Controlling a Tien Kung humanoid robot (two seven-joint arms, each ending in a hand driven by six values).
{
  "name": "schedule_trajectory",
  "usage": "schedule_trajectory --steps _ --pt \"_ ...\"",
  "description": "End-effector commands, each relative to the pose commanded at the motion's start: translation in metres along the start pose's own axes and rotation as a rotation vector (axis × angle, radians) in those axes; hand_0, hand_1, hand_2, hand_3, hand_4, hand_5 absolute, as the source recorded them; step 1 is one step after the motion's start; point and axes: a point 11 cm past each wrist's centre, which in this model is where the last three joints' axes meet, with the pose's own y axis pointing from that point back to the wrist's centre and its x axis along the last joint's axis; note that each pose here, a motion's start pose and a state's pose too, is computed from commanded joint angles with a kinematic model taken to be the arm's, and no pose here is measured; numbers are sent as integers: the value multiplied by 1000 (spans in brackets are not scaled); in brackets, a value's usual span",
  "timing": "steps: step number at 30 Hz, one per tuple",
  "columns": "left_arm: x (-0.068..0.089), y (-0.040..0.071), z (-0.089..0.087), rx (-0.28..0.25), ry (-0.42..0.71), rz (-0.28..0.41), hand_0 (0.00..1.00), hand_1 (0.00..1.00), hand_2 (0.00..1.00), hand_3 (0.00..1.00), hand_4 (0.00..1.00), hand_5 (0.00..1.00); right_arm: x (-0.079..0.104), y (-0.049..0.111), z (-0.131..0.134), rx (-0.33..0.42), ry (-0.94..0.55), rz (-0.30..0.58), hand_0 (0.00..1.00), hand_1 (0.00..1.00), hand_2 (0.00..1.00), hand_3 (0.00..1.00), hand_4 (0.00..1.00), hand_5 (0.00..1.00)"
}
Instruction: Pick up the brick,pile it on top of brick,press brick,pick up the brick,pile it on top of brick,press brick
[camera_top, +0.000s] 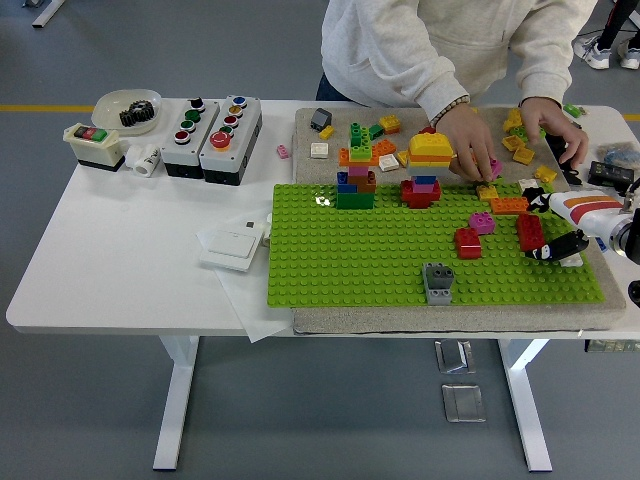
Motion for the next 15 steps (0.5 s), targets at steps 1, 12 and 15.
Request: schedule_trajectory --steps 1,12,15 --pt "0 0 0 0 0 0 783 718 607 541 536 551 0 0 0 -1 -1 -1 781 769 803 847 930 439" --pt "0 0 2 -3 -2 -1 781 719 607 541 536 551 -1 -3 1 -13 -10 -15 785 769 804 847 939 446" --pt "0 0 2 -3 -2 0 779 717 607 541 536 550 -1 -4 1 -16 -10 -18 784 770 805 847 940 448"
